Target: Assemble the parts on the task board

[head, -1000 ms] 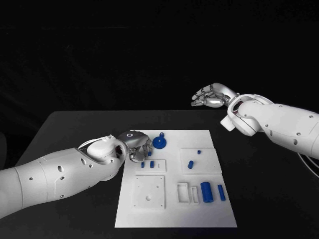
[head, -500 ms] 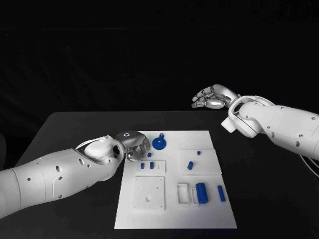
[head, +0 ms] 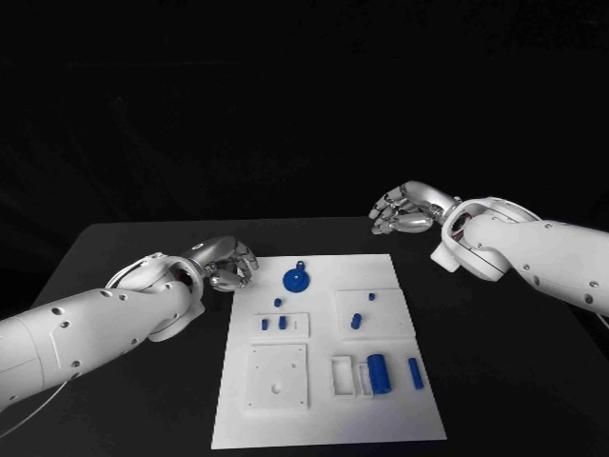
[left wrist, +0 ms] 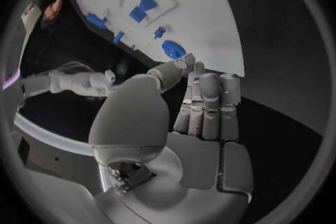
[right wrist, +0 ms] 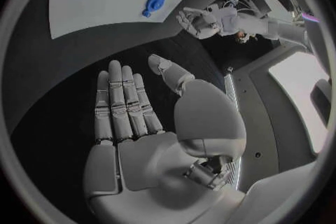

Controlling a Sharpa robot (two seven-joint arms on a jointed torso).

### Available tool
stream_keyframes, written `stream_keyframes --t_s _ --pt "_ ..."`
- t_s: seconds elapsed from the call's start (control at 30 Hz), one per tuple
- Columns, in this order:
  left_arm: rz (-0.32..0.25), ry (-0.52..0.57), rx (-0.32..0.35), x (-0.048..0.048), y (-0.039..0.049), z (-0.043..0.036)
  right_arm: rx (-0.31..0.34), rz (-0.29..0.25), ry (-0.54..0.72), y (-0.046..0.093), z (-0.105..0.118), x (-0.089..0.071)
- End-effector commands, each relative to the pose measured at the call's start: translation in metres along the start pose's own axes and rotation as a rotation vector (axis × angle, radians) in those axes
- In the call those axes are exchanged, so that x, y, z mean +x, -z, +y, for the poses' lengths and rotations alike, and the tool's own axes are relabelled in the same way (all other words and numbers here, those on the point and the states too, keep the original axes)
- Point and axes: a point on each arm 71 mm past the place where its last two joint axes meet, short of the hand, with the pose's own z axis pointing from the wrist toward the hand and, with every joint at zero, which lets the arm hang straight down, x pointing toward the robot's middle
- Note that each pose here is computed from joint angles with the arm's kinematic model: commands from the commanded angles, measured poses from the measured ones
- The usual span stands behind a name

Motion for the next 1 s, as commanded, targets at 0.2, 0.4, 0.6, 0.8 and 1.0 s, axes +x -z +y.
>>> stream_keyframes --t_s 0.2,0.4,0.6,0.8,1.0 --pt "-0.041 0.670 0.002 -0.0134 0.0118 -0.0001 -0.039 0.117 0.358 0.020 0.002 0.020" --pt "-0.031 0.764 0.055 -0.0134 0.0181 -0.0074 -0.076 0.166 0.495 0.030 0.005 0.038" --pt "-0.021 0.787 0.080 -0.0116 0.0192 -0.0138 -0.099 0.215 0.578 0.036 0.009 0.061" --pt "-0.019 0.797 0.086 -0.0113 0.0192 -0.0153 -0.106 0.245 0.626 0.039 0.012 0.080" --pt "-0.019 0.799 0.089 -0.0112 0.0194 -0.0158 -0.102 0.248 0.661 0.039 0.010 0.092"
